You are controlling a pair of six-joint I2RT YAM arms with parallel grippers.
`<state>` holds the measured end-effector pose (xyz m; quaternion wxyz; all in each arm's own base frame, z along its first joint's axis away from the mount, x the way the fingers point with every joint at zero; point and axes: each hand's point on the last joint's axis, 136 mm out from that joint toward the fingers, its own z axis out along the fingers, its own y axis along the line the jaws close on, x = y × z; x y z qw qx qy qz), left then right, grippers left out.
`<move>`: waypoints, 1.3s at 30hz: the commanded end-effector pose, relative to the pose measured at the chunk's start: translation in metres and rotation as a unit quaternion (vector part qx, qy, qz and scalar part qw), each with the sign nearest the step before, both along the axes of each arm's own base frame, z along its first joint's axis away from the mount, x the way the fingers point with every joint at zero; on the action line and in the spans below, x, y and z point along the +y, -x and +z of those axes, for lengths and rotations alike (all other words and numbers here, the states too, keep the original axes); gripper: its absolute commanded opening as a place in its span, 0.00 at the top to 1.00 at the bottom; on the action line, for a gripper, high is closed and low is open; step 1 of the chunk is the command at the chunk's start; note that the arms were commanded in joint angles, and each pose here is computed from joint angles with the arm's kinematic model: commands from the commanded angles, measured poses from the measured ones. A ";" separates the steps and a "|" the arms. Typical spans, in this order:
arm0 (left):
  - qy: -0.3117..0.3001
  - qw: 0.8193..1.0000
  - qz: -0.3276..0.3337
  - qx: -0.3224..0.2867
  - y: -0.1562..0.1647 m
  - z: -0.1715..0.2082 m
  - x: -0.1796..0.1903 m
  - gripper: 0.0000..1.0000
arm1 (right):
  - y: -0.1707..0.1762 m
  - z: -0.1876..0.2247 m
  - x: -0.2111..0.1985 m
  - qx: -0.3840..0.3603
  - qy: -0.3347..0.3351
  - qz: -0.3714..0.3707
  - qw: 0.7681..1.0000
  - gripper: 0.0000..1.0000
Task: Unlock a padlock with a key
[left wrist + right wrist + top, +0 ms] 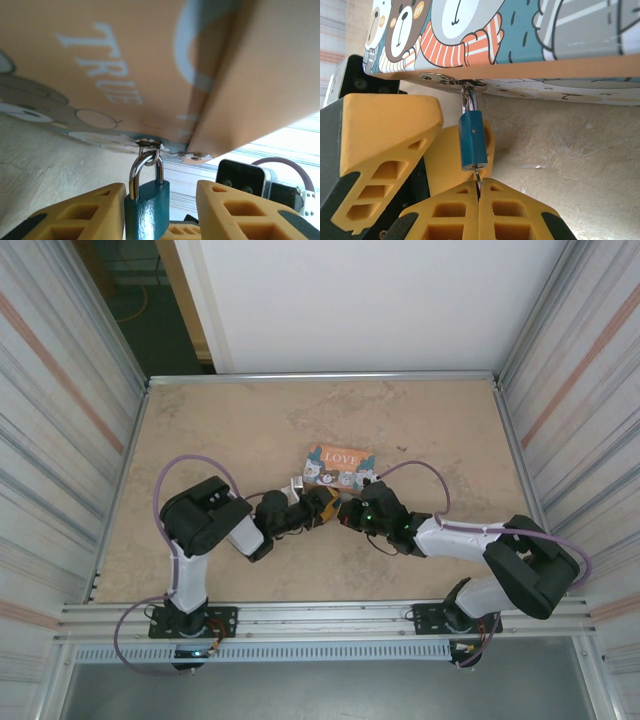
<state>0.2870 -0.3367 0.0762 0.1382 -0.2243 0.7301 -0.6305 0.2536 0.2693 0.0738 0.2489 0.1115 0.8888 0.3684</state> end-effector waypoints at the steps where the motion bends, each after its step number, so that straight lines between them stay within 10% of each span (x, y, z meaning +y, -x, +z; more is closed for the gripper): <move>1: 0.006 1.000 0.015 -0.002 -0.005 0.000 0.000 0.62 | -0.007 0.023 0.008 -0.026 -0.033 -0.010 0.999 1.00; 11: 0.006 1.000 0.020 -0.003 -0.006 0.001 -0.001 0.78 | -0.007 0.027 0.010 -0.028 -0.044 -0.010 0.999 1.00; 25: -0.011 0.999 0.029 -0.025 -0.002 0.011 0.009 0.99 | 0.002 0.034 -0.007 -0.041 -0.025 -0.013 0.999 0.75; 39: -0.026 0.999 0.030 -0.014 0.005 0.032 0.017 1.00 | 0.013 0.085 -0.032 -0.166 0.061 0.060 0.982 0.51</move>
